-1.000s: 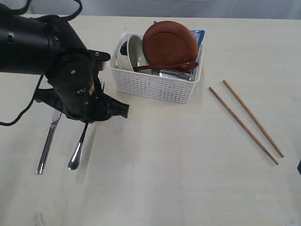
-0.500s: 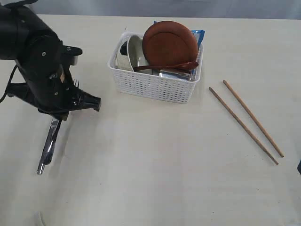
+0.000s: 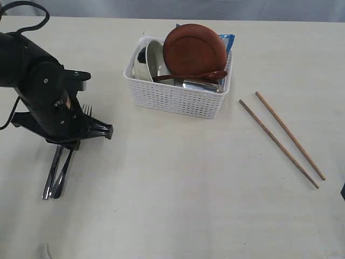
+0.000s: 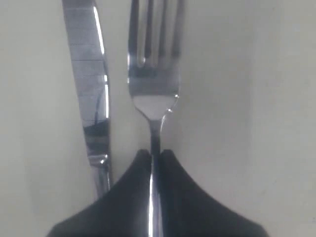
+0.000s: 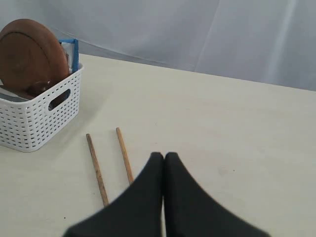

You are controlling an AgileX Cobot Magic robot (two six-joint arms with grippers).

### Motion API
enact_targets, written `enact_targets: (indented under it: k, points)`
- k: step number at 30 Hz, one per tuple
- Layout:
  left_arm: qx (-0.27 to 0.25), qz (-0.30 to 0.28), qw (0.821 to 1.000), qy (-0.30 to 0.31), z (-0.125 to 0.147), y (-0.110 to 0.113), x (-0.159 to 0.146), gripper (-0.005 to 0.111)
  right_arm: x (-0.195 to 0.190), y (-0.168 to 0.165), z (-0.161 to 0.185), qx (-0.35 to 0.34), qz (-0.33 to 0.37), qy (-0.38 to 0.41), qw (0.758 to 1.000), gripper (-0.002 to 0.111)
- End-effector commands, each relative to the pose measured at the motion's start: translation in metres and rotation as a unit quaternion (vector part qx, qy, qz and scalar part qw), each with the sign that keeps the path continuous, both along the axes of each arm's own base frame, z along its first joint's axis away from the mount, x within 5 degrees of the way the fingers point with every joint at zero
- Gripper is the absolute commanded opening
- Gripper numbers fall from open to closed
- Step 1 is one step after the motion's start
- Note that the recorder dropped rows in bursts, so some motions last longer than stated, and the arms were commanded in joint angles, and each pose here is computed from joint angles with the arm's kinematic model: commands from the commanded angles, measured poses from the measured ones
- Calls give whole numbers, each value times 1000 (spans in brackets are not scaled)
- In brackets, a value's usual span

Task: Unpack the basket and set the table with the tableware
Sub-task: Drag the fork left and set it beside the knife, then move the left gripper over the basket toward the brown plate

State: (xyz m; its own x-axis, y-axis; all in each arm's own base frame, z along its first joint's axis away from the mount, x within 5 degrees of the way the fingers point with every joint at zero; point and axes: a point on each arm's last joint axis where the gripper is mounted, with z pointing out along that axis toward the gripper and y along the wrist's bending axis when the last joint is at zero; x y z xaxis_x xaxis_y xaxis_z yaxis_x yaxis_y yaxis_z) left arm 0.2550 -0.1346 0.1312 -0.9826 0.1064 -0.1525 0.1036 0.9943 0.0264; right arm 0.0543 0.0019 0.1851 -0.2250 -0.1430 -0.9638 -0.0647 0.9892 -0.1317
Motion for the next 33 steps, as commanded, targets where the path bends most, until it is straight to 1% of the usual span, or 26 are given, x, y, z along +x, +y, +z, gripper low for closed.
enact_targets:
  k: [1, 3, 4, 10, 12, 16, 18, 22, 24, 27, 30, 33]
  points:
    - [-2, 9, 1000, -1, -1, 1, -1, 0, 0, -1, 0, -3, -4, -3, 1000, -1]
    - [-2, 10, 1000, -1, -1, 1, -1, 2, 0, -1, 0, -3, -4, -3, 1000, -1]
    - [-2, 10, 1000, -1, -1, 1, -1, 4, 0, -1, 0, -3, -4, -3, 1000, -1]
    - [-2, 9, 1000, -1, -1, 1, -1, 36, 0, -1, 0, -3, -4, -3, 1000, -1]
    - [-2, 8, 1000, -3, 0, 1, 0, 40, 0, -1, 0, -3, -4, -3, 1000, -1]
    - [-11, 2, 1000, -22, 10, -4, 9, 39, 0, -1, 0, -3, -4, -3, 1000, -1]
    - [-25, 1, 999, -48, 25, -8, 16, 39, 0, -1, 0, -3, -4, -3, 1000, -1]
    - [-71, 13, 991, -112, 70, -19, 35, 39, 0, -1, 0, -3, -4, -3, 1000, -1]
    - [-81, 12, 988, -128, 91, -25, 44, 40, 0, -1, 0, -3, -4, -3, 1000, -1]
    - [-93, -1, 982, -161, 124, -34, 62, 45, 0, -1, 0, -3, -4, -3, 1000, -1]
    - [-117, -13, 976, -182, 148, -46, 76, 49, 0, -1, 0, -3, -4, -3, 1000, -1]
    - [-142, -27, 971, -188, 159, -59, 90, 51, 0, -1, 0, -3, -4, -3, 1000, -1]
